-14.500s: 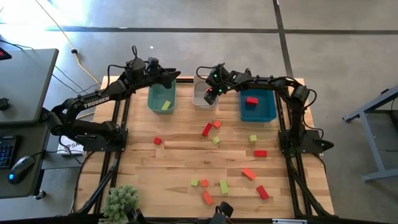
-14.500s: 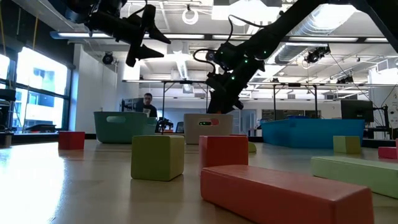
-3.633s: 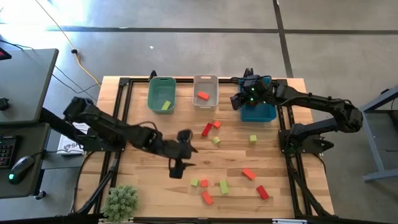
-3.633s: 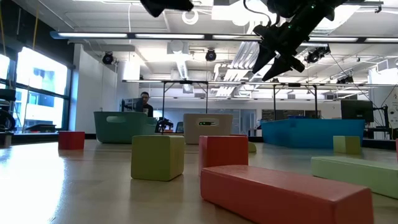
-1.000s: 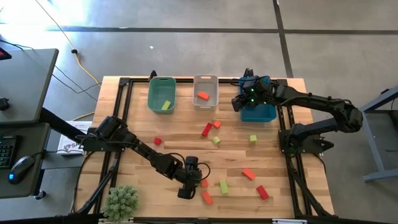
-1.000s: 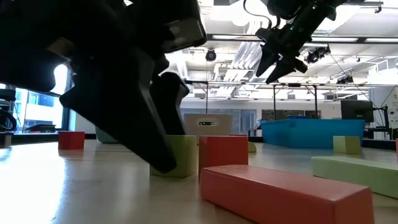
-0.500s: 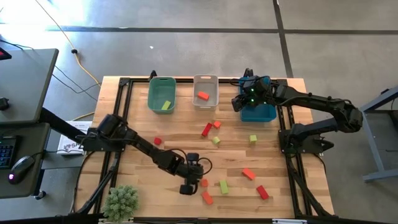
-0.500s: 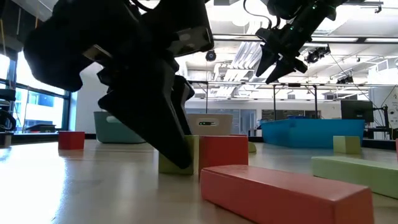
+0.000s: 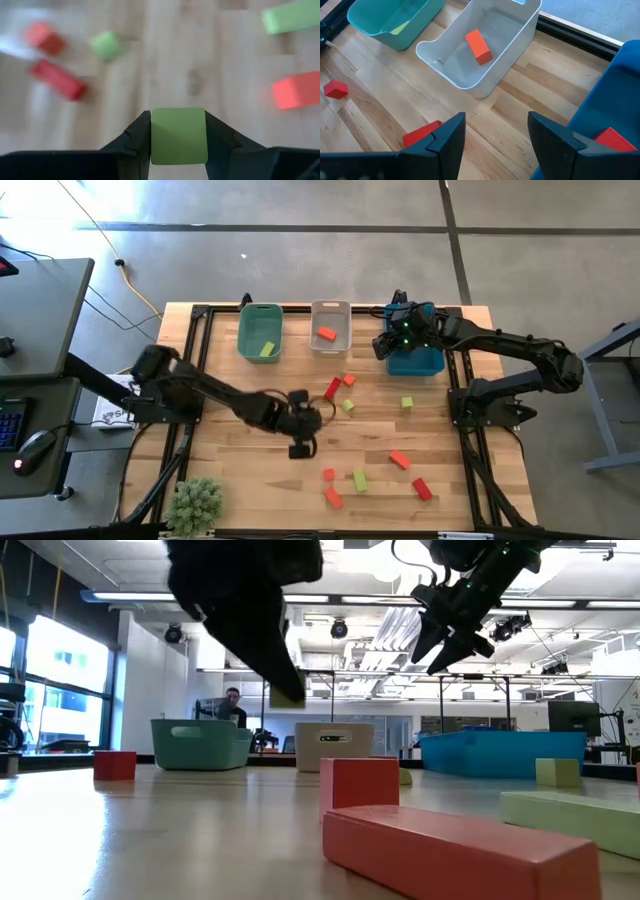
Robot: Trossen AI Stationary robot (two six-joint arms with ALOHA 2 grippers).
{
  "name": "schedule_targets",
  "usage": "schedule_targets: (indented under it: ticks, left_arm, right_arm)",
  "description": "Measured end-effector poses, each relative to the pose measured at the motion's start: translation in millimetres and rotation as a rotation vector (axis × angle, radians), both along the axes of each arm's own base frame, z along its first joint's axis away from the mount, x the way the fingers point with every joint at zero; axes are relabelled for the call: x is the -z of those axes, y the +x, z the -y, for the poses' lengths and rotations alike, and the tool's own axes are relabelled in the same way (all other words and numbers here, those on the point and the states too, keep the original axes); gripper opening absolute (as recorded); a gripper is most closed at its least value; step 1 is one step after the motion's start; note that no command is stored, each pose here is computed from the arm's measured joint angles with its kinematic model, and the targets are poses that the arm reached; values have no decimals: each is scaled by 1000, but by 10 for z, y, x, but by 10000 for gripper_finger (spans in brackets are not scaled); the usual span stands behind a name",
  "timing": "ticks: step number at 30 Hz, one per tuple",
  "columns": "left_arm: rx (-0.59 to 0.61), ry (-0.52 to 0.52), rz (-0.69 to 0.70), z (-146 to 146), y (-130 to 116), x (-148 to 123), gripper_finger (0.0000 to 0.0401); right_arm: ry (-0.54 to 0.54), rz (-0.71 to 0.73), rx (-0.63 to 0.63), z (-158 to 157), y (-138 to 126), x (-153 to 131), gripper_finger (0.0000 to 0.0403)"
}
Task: Sort & place blocks by color
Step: Put the green block into the green bin
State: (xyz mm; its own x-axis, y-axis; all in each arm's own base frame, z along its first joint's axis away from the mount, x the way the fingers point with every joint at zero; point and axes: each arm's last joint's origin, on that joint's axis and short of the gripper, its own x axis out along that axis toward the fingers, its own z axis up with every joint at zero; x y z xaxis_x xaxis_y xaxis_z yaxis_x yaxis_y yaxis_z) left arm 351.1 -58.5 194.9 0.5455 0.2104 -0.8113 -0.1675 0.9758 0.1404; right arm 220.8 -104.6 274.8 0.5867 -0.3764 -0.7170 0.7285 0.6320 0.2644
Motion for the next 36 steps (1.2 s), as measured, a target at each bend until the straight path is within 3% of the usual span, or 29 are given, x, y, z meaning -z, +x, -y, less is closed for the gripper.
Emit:
schedule_targets:
  ticks: [10, 19, 25, 31, 36]
  left_arm:
    - [-198, 190, 29, -833, -305, -564, 105]
    - [-488, 206, 16, -1723, -693, -783, 105]
    - [-655, 184, -29, -2174, -954, -757, 105]
    - [-814, 35, -56, -2502, -1201, -652, 105]
    - [-867, -64, -155, -2688, -1315, -447, 105]
  right_arm:
    - [0, 6, -2, 1, 4, -4, 202]
    - [49, 24, -43, -17, 10, 1, 202]
    - [77, 43, -75, -26, 23, 0, 202]
    - [128, 72, -53, -32, 29, -2, 202]
    - [203, 110, -52, -46, 38, -7, 202]
